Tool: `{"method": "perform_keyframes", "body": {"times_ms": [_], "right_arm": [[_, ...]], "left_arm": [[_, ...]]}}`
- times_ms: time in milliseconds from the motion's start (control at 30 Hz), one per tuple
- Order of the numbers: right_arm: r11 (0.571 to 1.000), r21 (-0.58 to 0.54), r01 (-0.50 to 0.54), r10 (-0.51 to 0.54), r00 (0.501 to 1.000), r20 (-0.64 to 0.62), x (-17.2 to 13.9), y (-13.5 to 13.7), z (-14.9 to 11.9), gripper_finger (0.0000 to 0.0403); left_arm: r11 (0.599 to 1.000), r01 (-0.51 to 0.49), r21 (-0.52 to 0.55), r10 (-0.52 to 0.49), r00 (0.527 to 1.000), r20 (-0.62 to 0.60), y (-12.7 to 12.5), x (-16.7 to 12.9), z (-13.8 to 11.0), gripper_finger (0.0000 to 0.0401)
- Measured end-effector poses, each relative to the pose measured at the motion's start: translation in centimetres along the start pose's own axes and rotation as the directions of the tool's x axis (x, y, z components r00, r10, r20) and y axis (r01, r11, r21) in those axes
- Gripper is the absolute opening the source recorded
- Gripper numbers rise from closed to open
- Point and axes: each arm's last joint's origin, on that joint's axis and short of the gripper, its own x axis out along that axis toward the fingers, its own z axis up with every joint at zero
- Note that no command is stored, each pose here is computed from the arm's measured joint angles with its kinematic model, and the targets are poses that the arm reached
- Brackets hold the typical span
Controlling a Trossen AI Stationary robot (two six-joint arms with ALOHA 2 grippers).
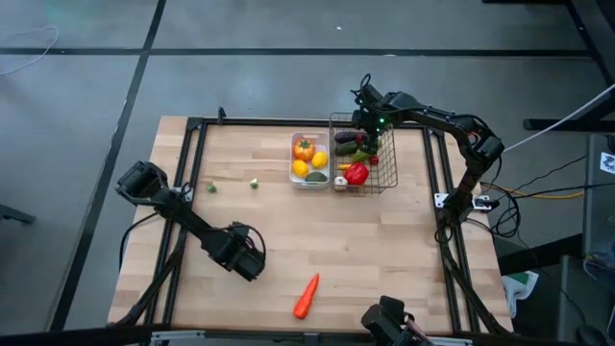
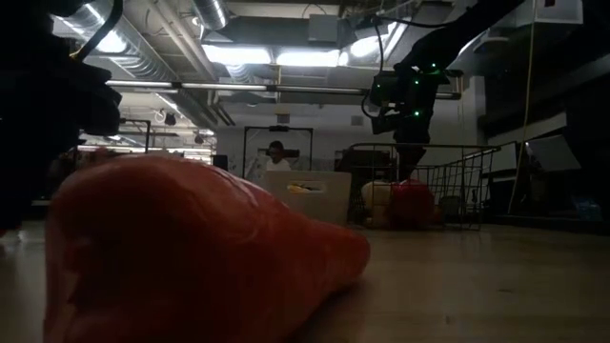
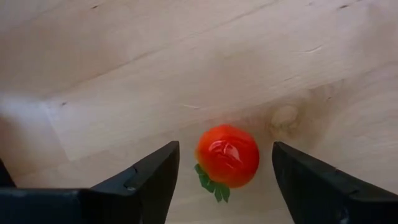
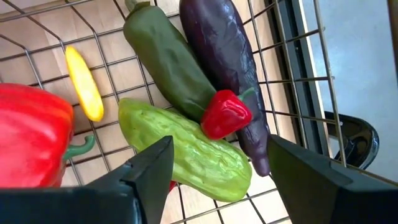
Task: Sort produce into baskets
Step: Put the red tomato into the white bin
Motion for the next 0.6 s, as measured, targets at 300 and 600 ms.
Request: {"method": "perform_keyframes", "body": {"times_ms": [300, 600], "right_arm": [[1.0, 0.0, -0.001, 0.001, 1.0, -0.002, -0.01, 0.01, -0.01, 0.0255], [0.995, -0.008, 0.098, -0.098, 0.994, -0.046, -0.31, -0.27, -0.13, 0.0255]], "left_arm": [[1.0, 0.023, 0.005, -0.023, 1.0, -0.006, -0.21, -0.01, -0.06, 0.018], [0.995, 0.097, 0.02, -0.096, 0.995, -0.028, -0.83, -0.26, -0.02, 0.0142]]}}
